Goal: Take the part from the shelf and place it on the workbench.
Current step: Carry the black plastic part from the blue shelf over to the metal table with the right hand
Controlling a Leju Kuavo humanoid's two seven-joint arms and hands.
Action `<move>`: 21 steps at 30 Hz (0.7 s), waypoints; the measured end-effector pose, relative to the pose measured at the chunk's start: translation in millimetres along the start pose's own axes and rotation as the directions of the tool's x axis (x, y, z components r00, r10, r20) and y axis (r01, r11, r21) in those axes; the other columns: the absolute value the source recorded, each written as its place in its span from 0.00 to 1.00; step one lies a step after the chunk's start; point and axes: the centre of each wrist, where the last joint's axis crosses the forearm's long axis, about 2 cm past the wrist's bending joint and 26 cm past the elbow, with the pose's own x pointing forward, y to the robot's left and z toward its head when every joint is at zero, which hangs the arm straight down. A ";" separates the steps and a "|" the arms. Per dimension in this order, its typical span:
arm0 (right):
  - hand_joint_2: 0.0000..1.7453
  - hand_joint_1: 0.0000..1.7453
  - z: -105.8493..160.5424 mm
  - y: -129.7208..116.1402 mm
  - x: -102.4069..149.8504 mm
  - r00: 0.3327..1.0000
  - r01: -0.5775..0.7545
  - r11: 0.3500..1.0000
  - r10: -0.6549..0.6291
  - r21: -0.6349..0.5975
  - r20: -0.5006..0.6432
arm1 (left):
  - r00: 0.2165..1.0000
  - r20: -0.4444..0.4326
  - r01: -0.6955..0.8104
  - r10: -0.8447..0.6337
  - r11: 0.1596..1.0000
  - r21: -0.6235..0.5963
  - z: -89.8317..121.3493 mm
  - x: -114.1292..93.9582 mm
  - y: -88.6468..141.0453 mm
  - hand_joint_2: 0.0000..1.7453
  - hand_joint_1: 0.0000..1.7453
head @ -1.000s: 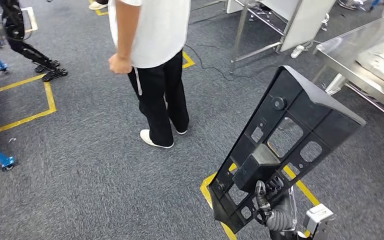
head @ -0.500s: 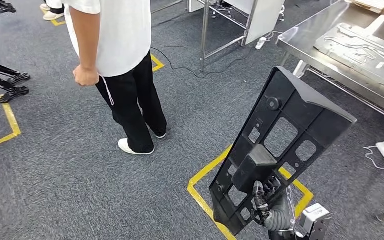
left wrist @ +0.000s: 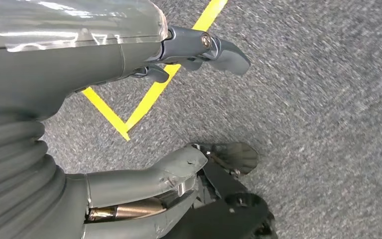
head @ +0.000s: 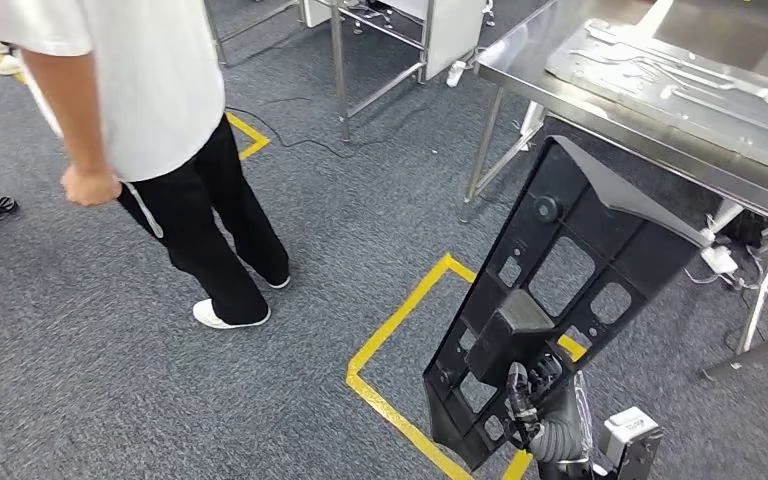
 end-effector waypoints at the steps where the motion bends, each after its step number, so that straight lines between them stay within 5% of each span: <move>1: 1.00 1.00 -0.1 0.0 0.0 1.000 0.000 1.000 0.000 0.001 0.000 | 1.000 0.000 0.000 0.000 1.000 0.000 0.0 0.0 -0.1 1.00 0.00; 21: 1.00 1.00 -5.1 1.9 -1.3 1.000 -0.008 1.000 0.008 0.015 -0.003 | 1.000 -0.003 0.000 0.000 1.000 -0.003 0.0 -1.0 2.2 1.00 0.00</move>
